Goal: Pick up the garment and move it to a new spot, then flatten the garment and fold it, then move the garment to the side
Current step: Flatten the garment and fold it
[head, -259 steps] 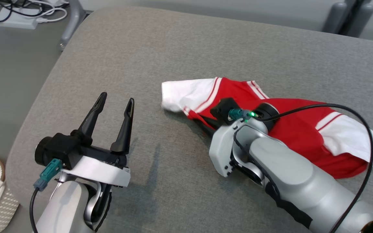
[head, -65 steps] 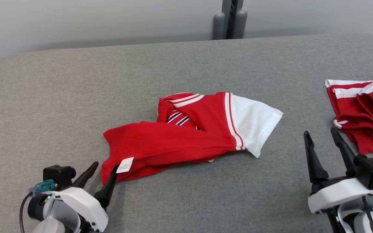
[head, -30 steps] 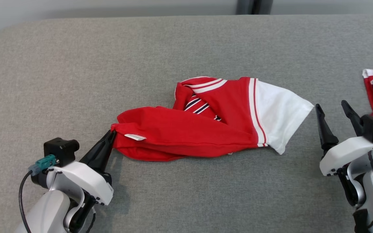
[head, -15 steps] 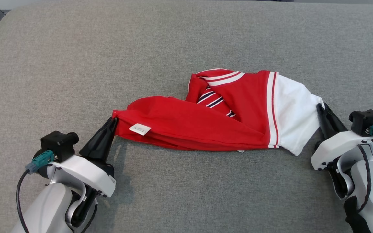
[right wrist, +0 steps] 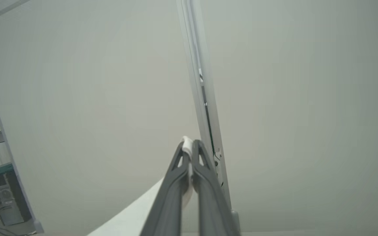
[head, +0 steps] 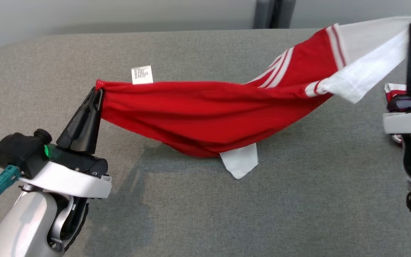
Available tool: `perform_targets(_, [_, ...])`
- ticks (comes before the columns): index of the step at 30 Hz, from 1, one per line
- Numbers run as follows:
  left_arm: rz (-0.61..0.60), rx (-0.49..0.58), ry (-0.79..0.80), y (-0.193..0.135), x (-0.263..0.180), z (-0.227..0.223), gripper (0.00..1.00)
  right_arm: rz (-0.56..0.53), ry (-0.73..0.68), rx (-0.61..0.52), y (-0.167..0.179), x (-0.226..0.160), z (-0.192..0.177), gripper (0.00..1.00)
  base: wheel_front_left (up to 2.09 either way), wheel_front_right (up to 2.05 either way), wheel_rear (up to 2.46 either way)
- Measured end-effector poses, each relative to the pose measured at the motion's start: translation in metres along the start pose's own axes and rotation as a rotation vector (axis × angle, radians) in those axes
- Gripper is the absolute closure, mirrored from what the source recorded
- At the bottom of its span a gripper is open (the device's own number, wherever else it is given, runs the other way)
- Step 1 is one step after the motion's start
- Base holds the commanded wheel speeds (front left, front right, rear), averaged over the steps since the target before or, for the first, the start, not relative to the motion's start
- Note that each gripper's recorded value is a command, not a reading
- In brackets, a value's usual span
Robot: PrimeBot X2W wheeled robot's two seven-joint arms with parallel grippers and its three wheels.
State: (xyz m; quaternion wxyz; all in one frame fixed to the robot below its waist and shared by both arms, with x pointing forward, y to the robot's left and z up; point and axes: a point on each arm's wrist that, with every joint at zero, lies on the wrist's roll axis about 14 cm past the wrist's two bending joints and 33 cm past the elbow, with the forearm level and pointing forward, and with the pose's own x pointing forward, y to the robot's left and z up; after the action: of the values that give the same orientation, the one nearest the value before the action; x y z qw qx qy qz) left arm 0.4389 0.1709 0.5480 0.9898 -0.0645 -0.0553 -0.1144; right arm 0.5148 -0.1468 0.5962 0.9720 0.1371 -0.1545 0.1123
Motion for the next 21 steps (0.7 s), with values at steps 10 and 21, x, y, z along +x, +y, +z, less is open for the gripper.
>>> perform_targets(10, [-0.072, 0.077, -0.344, -0.034, 0.004, 0.124, 1.0, 0.065, -0.377, -0.073, 0.032, -0.021, 0.167, 1.0, 0.0, 0.0, 0.0])
perform_targets(21, [-0.082, 0.101, -0.415, -0.044, -0.002, 0.154, 1.0, 0.055, -0.375, -0.093, 0.038, -0.036, 0.187, 1.0, 0.0, 0.0, 0.0])
